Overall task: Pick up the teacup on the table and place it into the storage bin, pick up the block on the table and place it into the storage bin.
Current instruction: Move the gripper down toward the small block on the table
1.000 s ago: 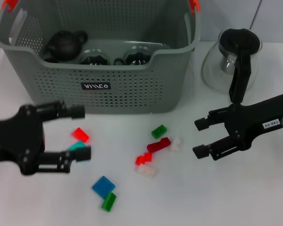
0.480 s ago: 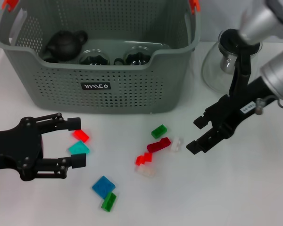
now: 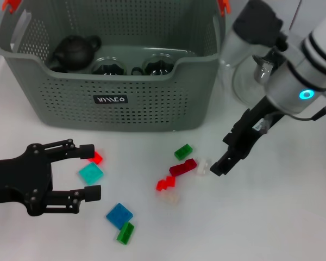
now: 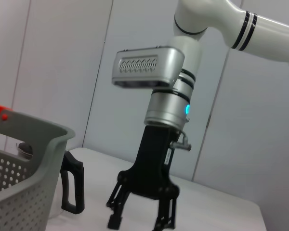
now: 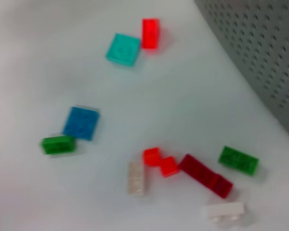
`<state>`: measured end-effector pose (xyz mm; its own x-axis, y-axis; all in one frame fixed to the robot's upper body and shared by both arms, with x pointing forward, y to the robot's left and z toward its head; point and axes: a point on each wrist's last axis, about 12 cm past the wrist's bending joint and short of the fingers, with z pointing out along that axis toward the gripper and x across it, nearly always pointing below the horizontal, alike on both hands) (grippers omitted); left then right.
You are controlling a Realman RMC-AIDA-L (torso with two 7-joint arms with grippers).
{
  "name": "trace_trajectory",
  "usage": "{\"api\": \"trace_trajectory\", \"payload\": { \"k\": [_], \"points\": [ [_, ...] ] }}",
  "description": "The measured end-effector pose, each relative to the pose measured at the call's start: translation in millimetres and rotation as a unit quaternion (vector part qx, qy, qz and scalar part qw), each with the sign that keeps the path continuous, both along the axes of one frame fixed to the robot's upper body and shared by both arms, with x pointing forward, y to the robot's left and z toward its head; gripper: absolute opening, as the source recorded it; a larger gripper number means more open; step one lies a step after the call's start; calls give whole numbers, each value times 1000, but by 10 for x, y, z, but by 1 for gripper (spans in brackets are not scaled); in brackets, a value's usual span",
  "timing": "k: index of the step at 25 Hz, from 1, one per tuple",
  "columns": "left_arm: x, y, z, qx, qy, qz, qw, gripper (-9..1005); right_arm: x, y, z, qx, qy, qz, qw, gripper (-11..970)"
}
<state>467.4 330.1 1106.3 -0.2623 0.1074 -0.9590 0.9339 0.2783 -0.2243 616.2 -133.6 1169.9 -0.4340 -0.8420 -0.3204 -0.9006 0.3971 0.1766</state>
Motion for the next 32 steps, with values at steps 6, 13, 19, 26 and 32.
{"api": "trace_trajectory", "payload": {
  "k": [6,13,19,26,32],
  "points": [
    [33,-24,-11,-5,-2,-5,1000,859,-11,226,-178,-16,-5,4,1000,911],
    [53,-37,-33,-11,-2,-8,1000,859,-26,338,-325,-53,-23,-1,998,798],
    [69,-56,-72,-11,-1,-3,1000,860,-19,382,-388,-64,-46,-2,997,803],
    [70,-63,-83,-11,0,-3,1000,860,-38,474,-454,-60,-61,10,996,781],
    [71,-58,-80,-12,0,-1,1000,859,-63,505,-502,-65,-70,21,995,763]
  ]
}}
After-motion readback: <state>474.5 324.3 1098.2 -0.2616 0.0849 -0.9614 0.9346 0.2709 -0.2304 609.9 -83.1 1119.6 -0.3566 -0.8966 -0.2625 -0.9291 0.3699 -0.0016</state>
